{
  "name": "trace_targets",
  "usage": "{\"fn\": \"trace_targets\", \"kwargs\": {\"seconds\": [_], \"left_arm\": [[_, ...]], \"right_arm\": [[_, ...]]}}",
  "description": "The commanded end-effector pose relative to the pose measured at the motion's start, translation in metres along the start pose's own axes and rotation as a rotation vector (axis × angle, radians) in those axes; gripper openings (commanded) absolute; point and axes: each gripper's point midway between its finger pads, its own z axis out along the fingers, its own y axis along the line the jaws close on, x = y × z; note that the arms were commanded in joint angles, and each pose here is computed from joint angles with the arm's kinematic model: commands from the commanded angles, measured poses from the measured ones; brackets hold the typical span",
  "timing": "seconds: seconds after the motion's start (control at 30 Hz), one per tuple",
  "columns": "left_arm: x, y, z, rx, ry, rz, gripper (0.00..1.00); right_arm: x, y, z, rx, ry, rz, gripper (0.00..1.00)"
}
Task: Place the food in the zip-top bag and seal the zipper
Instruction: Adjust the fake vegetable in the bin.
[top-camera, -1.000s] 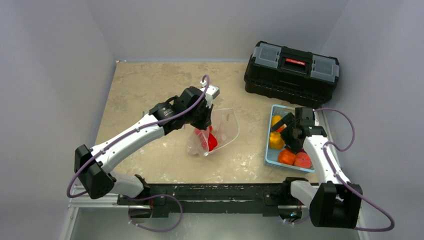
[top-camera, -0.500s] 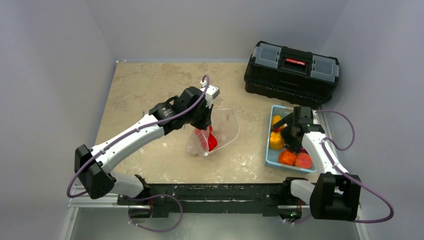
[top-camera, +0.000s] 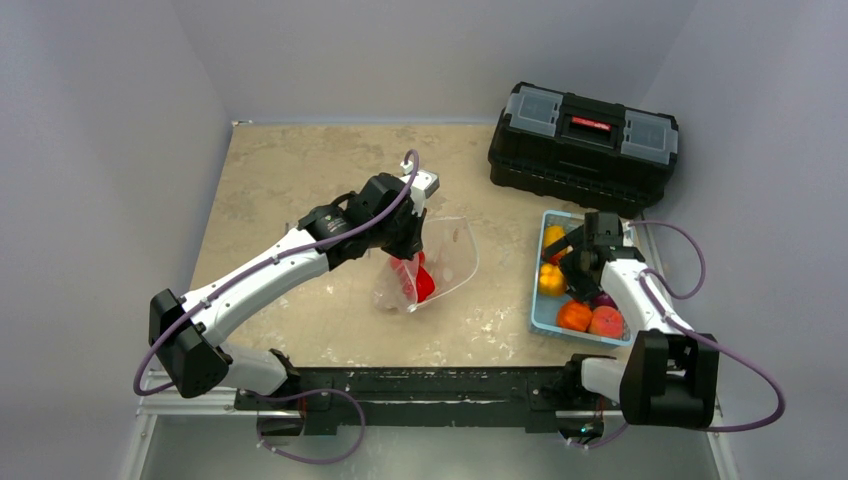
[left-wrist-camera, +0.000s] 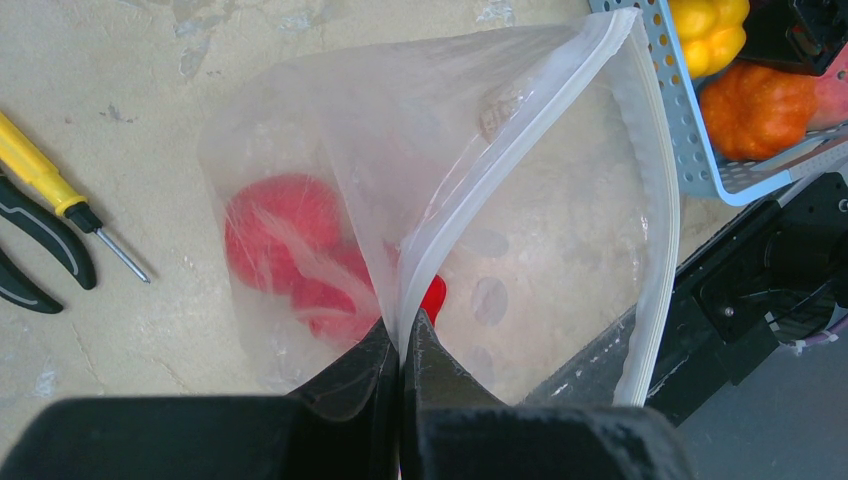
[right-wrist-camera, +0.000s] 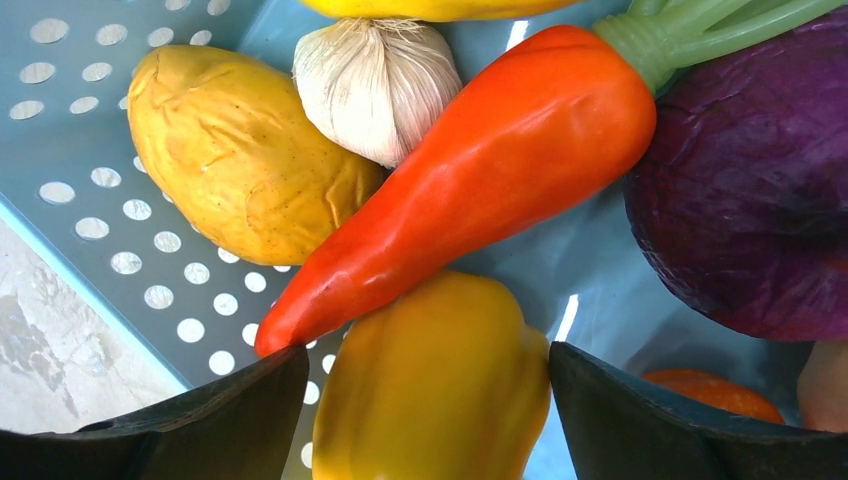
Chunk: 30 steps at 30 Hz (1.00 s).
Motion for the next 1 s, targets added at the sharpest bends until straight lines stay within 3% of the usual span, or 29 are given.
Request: {"fn": "trace_targets", "kwargs": {"seconds": [0.0, 0.1, 0.23, 0.63, 0.8, 0.87, 0.97], "left_arm": [[-0.012, -0.006, -0.005, 0.030, -0.047, 0.005, 0.00], [-0.012, -0.006, -0.005, 0.031, -0.045, 0.004, 0.00], [-0.011, -0.006, -0.004, 0.030, -0.043, 0.005, 0.00], [-0.010, -0.007, -0.004, 0.034, -0.040, 0.003, 0.00], [-0.010, -0.007, -0.003, 0.036, -0.040, 0.002, 0.00], [-0.010, -0.007, -0.003, 0.037, -0.038, 0.002, 0.00], [-0.010, -0.008, -0.003, 0.038, -0.037, 0.000, 0.00]], "right_arm": [[0.005, -0.008, -0.003, 0.024, 0.021, 0.019, 0.88], [0.003, -0.006, -0.009, 0.002, 0.006, 0.027, 0.82], [0.002, -0.006, -0.015, -0.015, -0.013, 0.033, 0.57], [-0.032, 0.002, -0.054, -0.054, -0.184, 0.003, 0.19], [-0.037, 0.007, -0.060, -0.080, -0.202, -0.029, 0.16], [-0.044, 0.009, -0.066, -0.083, -0.231, -0.048, 0.09], [-0.061, 0.014, -0.082, -0.087, -0.310, -0.073, 0.07]]}}
